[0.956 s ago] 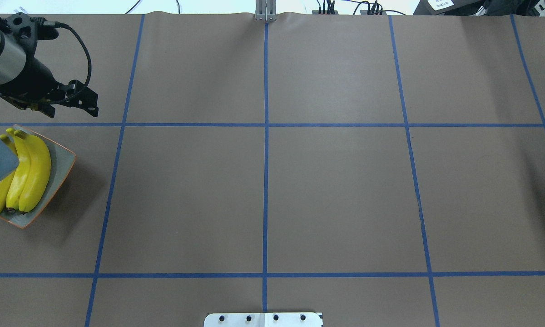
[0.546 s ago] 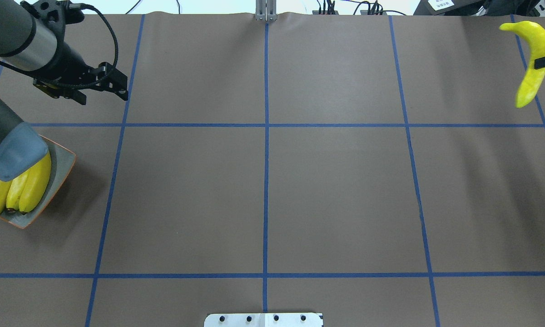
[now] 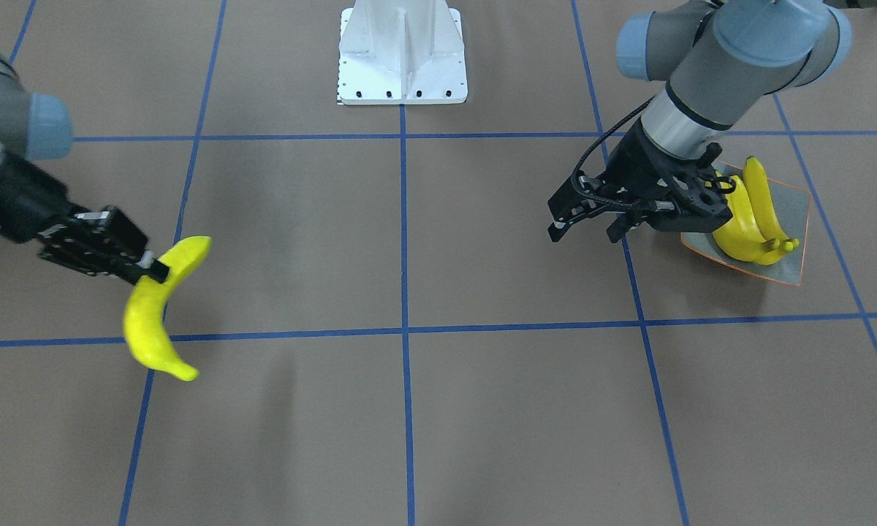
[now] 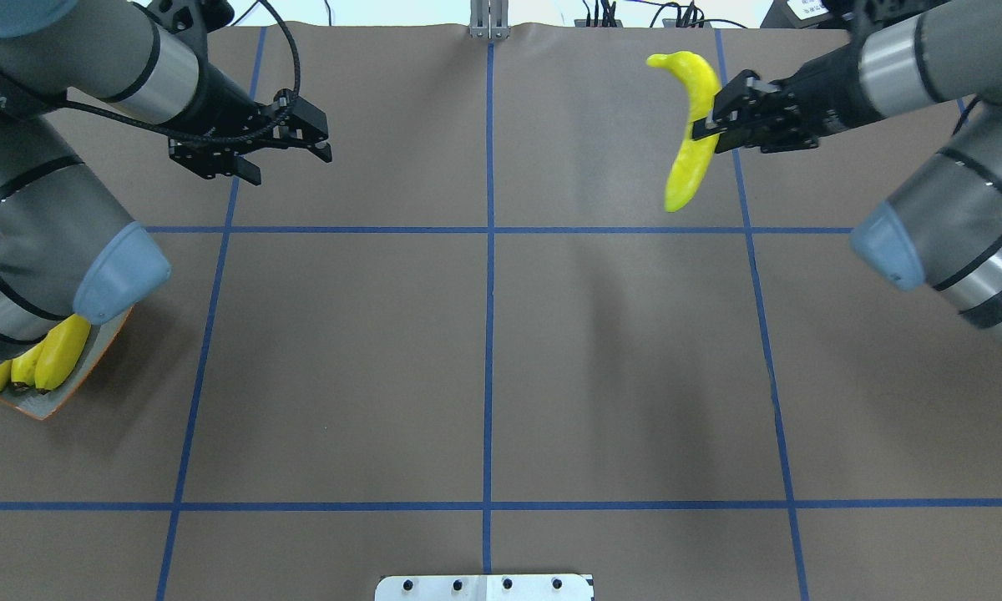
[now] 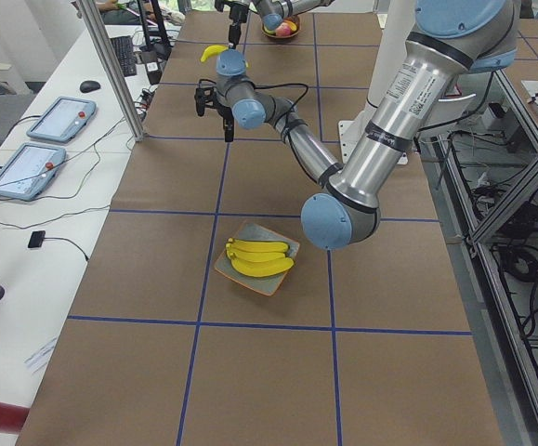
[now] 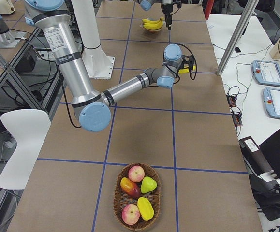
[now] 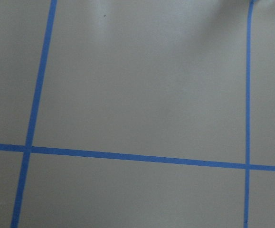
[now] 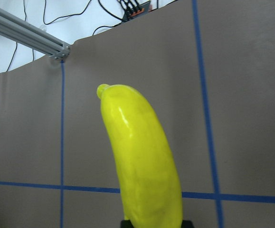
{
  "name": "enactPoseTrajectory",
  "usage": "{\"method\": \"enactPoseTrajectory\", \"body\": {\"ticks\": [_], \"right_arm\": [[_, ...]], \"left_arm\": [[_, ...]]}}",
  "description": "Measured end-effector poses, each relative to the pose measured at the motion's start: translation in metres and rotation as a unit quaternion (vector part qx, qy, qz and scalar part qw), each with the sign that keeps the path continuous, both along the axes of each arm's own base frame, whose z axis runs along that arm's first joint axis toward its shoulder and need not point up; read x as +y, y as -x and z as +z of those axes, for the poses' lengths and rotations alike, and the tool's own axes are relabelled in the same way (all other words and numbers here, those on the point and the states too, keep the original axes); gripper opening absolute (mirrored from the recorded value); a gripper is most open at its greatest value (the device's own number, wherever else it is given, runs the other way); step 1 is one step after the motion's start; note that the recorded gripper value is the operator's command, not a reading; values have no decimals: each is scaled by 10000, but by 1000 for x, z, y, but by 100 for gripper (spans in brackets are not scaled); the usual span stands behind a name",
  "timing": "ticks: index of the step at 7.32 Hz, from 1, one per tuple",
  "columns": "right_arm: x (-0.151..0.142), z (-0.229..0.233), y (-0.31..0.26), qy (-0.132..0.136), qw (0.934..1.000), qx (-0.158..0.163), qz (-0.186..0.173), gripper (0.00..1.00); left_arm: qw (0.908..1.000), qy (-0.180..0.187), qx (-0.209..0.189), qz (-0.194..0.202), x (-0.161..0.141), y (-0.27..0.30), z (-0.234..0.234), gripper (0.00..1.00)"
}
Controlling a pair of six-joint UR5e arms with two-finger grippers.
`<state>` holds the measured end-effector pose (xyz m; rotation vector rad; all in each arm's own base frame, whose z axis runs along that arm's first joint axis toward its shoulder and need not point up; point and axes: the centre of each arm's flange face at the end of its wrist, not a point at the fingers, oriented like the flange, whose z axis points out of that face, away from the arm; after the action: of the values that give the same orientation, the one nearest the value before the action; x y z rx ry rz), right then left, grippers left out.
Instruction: Transfer all bananas from basket to plate
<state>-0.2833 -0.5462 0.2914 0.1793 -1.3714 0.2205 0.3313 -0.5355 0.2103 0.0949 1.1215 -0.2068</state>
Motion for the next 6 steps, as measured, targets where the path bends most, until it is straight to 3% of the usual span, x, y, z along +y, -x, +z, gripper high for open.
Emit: {"method": "enactPoseTrajectory", "body": {"ticks": [3, 6], "right_arm": [[36, -42, 82, 201, 9995, -250, 31, 0], [53, -51, 111, 438, 9985, -342, -4, 0]], "left_arm": [[9985, -169, 464, 255, 12, -61, -61, 99], [9959, -357, 674, 494, -8, -129, -137, 99]]}}
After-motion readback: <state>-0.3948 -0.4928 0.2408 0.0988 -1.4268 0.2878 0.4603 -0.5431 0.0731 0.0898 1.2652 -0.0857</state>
